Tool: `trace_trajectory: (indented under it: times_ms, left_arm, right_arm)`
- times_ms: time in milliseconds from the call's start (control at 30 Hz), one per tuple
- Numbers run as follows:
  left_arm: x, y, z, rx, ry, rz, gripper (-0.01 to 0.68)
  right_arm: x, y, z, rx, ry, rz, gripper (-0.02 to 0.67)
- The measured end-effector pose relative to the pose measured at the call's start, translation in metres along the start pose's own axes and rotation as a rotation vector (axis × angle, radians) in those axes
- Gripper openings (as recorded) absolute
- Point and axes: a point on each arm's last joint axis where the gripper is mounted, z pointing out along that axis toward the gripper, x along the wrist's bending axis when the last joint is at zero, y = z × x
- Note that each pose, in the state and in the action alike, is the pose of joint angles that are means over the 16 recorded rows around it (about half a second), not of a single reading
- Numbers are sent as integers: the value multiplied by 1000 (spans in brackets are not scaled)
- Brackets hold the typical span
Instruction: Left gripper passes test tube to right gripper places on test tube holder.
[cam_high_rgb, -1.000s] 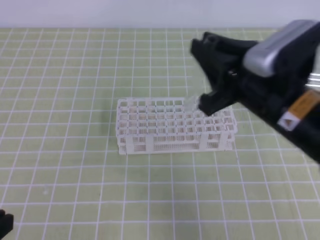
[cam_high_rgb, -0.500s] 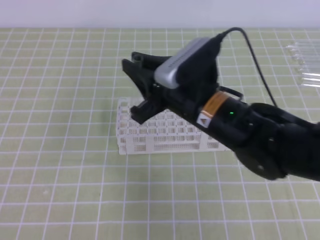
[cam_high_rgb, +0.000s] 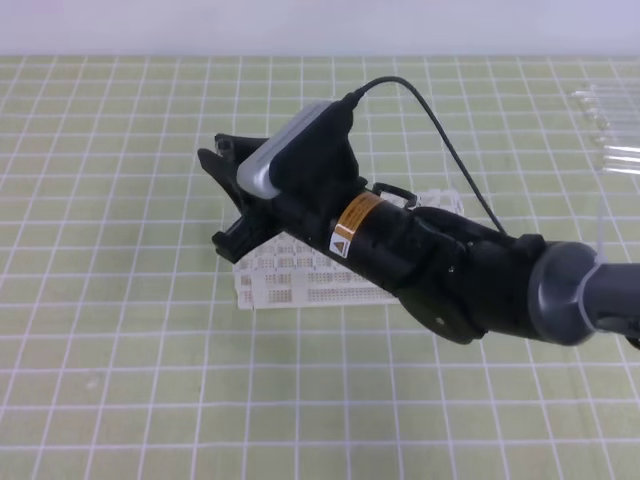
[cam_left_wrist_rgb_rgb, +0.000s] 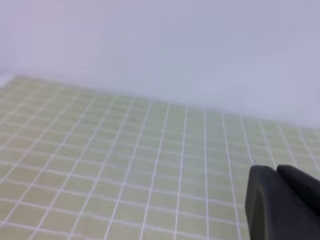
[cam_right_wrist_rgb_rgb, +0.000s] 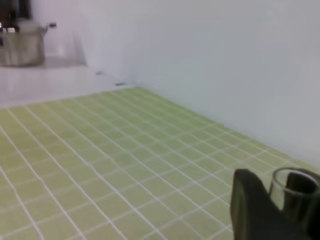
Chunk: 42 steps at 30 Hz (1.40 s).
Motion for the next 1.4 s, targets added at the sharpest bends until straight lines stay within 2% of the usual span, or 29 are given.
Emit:
trace_trajectory:
  times_ms: [167, 367, 467, 867, 1167, 1400]
  left_arm:
    - [2, -28, 1, -137, -25, 38, 0]
    - [2, -65, 8, -187, -71, 22, 0]
    - [2, -76, 10, -205, -95, 1, 0]
    - [1, -81, 12, -226, -130, -74, 0]
    - [1, -93, 14, -109, -116, 36, 0]
    - [-2, -104, 14, 6, -154, 137, 0]
  right_arm:
    - [0, -7, 3, 28, 0, -23, 12]
    - [1, -12, 5, 53, 1, -34, 12]
    - [2, -15, 5, 63, 2, -32, 12]
    - [2, -28, 8, 94, 5, -27, 12]
    - [2, -34, 9, 107, 6, -23, 20]
    - [2, -26, 7, 108, 1, -25, 34]
